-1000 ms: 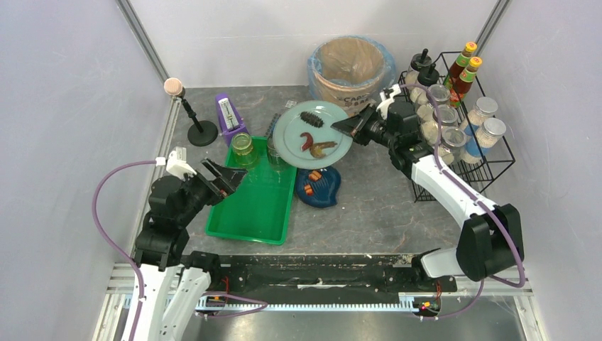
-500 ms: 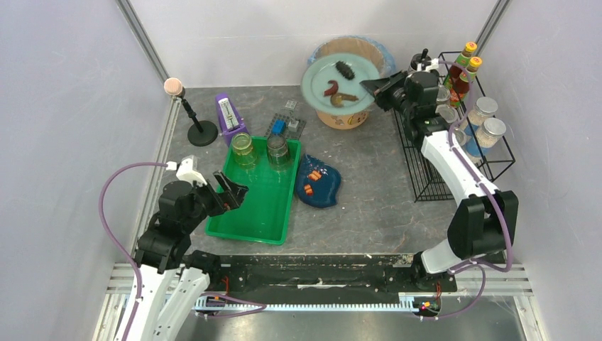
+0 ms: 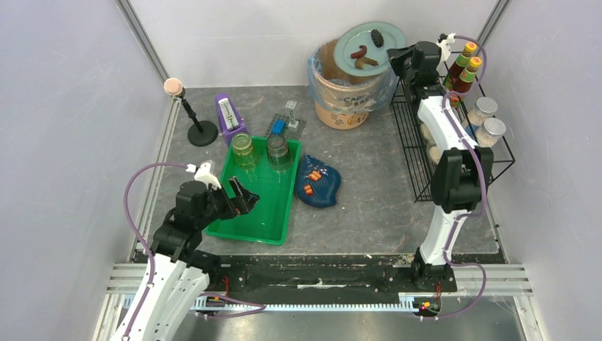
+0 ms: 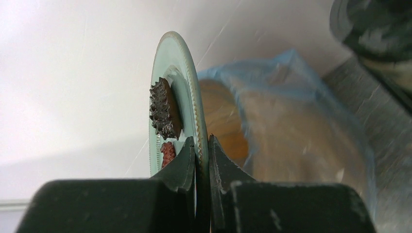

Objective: Clear the kitchen counter

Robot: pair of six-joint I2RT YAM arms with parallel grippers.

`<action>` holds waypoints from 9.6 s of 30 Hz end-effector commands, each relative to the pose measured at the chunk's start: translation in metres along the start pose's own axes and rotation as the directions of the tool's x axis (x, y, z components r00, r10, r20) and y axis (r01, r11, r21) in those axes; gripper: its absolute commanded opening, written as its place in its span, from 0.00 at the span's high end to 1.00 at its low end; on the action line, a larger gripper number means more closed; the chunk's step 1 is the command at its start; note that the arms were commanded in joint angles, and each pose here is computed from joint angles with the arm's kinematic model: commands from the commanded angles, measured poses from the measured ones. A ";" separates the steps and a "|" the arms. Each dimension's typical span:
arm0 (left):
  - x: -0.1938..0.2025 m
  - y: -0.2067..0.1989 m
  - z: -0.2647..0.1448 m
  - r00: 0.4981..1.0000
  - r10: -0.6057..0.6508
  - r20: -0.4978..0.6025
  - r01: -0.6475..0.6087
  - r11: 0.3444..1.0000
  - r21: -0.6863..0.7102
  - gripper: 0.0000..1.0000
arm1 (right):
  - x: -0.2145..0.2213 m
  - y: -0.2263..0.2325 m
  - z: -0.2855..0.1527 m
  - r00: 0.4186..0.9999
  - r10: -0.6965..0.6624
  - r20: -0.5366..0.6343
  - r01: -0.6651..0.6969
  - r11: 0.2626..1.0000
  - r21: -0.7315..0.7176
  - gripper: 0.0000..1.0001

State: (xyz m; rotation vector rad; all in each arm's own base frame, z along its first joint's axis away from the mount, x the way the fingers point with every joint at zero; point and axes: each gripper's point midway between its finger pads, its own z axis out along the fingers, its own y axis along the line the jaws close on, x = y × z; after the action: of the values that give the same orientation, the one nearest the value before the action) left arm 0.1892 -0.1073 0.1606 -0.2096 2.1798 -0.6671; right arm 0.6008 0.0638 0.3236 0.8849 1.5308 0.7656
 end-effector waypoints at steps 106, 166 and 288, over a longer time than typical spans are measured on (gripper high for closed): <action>-0.060 -0.009 -0.063 0.981 0.052 0.187 -0.030 0.992 -0.120 0.00 | 0.467 -0.016 -0.280 0.504 -0.594 -0.627 0.368 0.805 -0.466 0.44; -0.059 -0.007 -0.067 0.979 0.057 0.195 -0.034 0.992 -0.120 0.00 | 0.303 -0.192 -0.220 0.423 -0.489 -0.762 0.510 0.824 -0.246 0.42; -0.070 0.044 -0.094 0.847 0.055 0.529 0.076 0.972 -0.222 0.01 | -0.072 0.159 -0.088 0.396 -0.566 0.723 0.791 0.610 0.044 1.00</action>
State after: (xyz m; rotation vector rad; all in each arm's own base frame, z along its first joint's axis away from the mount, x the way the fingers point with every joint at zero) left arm 0.1623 -0.0100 0.2295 -0.4787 1.7264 -0.3126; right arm 0.6124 0.1066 0.3329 -0.0053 1.3297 -0.1024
